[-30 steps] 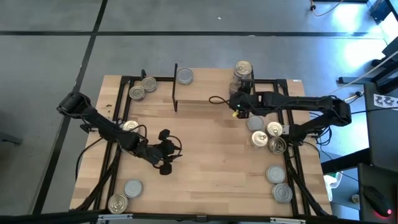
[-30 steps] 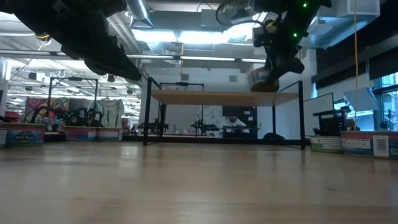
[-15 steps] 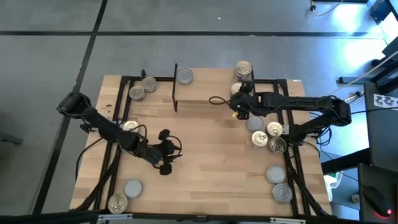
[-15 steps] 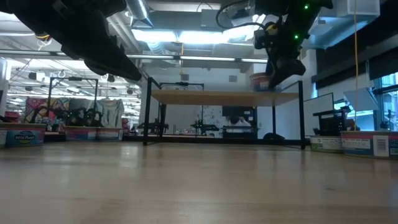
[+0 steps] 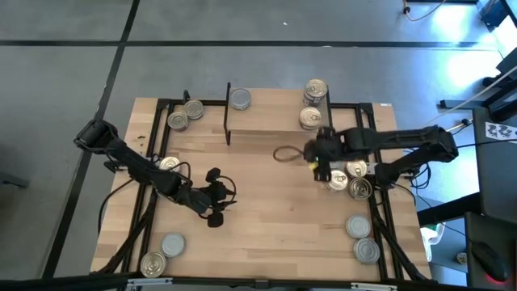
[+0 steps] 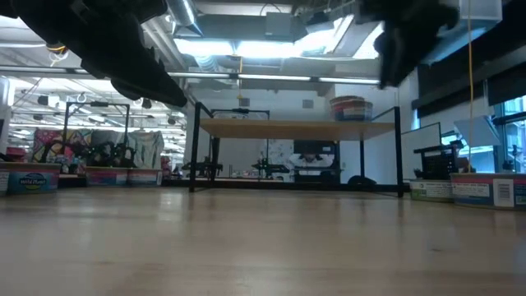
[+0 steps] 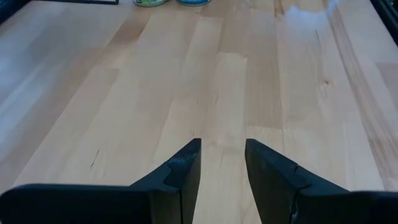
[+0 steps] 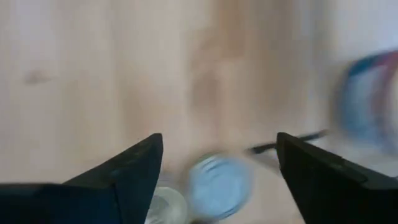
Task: Stack canned seafood by type on shelf
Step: Stack the blue pink tuna can on top of the other blue pink tuna can on the shelf
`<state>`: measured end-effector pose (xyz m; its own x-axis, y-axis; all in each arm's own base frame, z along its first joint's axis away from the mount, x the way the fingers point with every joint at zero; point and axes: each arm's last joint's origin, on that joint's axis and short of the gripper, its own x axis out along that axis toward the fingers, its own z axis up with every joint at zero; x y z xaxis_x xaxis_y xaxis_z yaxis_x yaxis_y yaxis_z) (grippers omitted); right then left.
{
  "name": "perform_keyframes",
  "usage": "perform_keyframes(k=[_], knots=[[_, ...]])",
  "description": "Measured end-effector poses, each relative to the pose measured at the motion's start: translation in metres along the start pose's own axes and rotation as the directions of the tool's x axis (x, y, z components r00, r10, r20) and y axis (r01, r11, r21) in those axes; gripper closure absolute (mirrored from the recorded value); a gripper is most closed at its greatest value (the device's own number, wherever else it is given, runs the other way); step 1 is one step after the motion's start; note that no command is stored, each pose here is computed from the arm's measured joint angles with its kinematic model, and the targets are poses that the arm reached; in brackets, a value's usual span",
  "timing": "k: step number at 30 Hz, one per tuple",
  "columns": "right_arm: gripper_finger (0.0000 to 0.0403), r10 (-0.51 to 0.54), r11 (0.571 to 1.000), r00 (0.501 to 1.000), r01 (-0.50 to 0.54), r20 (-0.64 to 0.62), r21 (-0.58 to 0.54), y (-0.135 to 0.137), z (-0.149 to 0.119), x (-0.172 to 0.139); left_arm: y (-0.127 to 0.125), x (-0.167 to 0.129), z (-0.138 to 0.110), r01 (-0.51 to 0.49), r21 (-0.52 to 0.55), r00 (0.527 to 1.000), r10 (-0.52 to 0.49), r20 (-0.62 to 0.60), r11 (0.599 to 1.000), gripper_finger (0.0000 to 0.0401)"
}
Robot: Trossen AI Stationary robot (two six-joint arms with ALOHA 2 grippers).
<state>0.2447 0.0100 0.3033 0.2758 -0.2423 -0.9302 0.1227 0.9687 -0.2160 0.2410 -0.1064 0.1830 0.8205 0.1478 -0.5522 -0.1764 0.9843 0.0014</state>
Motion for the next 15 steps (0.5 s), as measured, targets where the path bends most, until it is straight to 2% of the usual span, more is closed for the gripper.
perform_keyframes(k=[3, 6, 15], knots=[[0.0117, 0.056, 0.997, 0.996, -0.053, -0.073, 0.05, 0.02, -0.013, 0.01, 0.0, 0.0, 0.0, 0.002, -0.002, 1.0, -0.002, 0.004, 1.0, 0.0278], [0.0138, 0.043, 0.998, 0.986, -0.036, -0.16, 0.047, 0.034, -0.03, 0.023, 0.0, 0.0, 0.001, 0.0, 0.005, 1.0, 0.0, 0.004, 1.0, 0.0278], [0.0214, 0.012, 0.997, 0.949, 0.011, -0.314, 0.072, 0.042, -0.067, 0.067, 0.0, 0.0, 0.001, 0.0, -0.002, 1.0, 0.0, 0.004, 1.0, 0.0278]])
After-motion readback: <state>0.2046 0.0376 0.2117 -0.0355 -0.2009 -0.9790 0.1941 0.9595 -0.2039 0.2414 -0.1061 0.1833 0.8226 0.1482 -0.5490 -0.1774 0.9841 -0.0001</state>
